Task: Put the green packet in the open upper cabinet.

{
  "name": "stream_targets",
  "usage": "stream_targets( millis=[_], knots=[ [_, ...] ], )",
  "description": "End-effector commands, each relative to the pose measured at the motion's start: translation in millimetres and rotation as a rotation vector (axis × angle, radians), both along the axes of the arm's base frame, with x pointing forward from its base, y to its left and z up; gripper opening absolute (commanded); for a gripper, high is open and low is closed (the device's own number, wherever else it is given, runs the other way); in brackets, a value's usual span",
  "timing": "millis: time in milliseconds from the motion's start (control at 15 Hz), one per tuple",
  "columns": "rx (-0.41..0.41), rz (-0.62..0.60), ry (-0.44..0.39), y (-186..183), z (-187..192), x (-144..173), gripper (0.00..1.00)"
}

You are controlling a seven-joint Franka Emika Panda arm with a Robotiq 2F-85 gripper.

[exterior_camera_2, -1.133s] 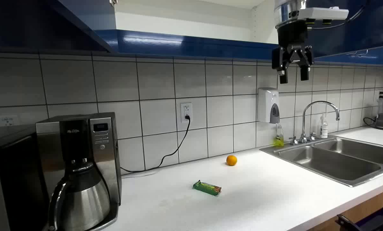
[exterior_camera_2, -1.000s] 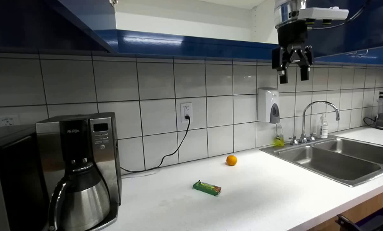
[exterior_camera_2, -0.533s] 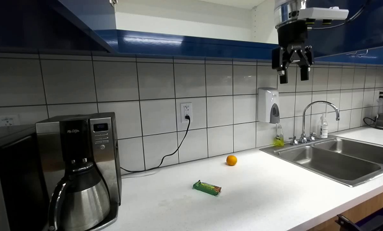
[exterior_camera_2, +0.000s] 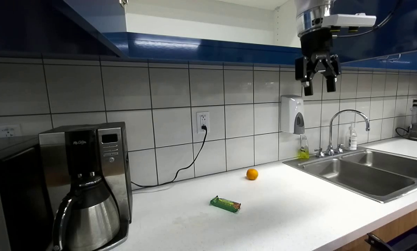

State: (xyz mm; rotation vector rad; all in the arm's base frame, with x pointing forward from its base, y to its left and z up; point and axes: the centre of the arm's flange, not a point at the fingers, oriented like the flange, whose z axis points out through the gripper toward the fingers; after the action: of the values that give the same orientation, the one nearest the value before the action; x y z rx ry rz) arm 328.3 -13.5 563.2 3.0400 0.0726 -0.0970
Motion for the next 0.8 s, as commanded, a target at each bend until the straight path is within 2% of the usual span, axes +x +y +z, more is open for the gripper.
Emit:
stream_targets(
  millis=[0, 467, 733],
  knots=[
    [-0.004, 0.019, 0.049, 2, -23, 3, 1.00],
    [-0.027, 0.087, 0.162, 17, -83, -8, 1.00],
    [-0.041, 0.135, 0.199, 30, -114, -12, 1.00]
  ],
)
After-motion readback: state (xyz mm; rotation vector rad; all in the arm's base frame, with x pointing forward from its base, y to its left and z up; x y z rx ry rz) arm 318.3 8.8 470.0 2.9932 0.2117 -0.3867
